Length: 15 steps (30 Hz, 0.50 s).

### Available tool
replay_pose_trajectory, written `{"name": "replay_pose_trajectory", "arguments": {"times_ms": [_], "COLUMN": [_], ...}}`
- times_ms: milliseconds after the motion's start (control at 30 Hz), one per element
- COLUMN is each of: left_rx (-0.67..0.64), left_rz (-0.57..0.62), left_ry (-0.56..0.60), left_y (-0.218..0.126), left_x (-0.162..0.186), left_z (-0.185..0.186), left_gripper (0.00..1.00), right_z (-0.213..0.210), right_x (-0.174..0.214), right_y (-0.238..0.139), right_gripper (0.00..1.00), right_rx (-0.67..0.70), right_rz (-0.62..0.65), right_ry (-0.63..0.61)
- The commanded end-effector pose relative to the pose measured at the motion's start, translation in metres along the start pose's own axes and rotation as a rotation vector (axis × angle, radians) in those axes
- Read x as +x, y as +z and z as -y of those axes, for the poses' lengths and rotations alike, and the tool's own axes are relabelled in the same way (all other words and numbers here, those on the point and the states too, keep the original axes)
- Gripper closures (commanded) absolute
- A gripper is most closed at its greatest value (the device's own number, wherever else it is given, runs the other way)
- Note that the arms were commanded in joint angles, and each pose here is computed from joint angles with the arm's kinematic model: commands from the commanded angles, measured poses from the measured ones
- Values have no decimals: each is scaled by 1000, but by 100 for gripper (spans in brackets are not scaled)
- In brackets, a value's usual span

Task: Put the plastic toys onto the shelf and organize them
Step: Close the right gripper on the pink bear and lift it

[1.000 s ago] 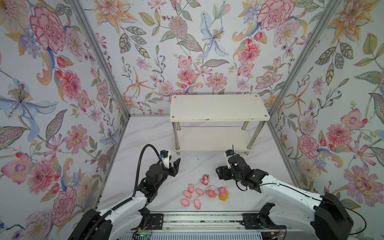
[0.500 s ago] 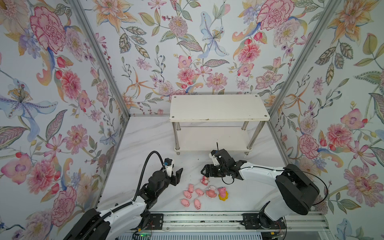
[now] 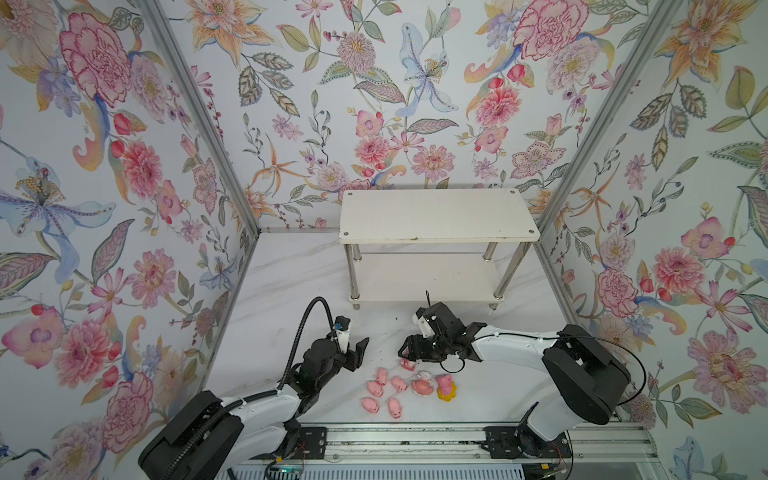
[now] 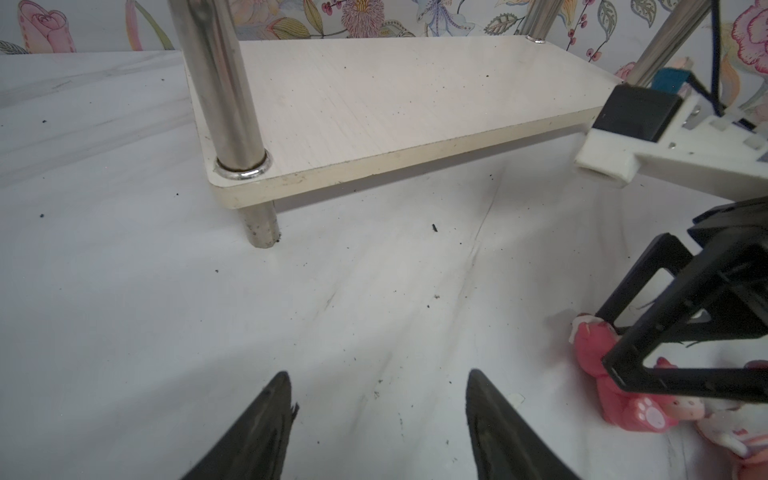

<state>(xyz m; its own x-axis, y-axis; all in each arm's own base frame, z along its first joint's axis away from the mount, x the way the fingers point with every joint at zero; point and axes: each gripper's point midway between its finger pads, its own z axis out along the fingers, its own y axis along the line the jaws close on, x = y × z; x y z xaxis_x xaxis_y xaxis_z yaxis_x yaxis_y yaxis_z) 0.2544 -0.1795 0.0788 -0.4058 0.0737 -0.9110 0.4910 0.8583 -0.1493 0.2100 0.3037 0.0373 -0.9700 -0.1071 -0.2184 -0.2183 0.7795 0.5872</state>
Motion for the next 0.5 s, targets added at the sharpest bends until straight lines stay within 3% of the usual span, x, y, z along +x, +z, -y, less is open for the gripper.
{"name": "replay_pose_trajectory", "arguments": {"times_ms": [0, 267, 467], "left_rx": [38, 38, 20], "left_rz": [56, 57, 75], "left_ry": [11, 15, 23], "left_y": [3, 4, 1], "left_x": [-17, -18, -23], "left_z": [10, 10, 7], "left_gripper": [32, 32, 32], "right_z": [2, 2, -19], "right_x": [8, -7, -37], "right_y": [7, 16, 8], "right_gripper": [37, 57, 70], "right_rx": [26, 51, 36], "right_rz": [-44, -11, 75], "right_ry": [25, 8, -76]}}
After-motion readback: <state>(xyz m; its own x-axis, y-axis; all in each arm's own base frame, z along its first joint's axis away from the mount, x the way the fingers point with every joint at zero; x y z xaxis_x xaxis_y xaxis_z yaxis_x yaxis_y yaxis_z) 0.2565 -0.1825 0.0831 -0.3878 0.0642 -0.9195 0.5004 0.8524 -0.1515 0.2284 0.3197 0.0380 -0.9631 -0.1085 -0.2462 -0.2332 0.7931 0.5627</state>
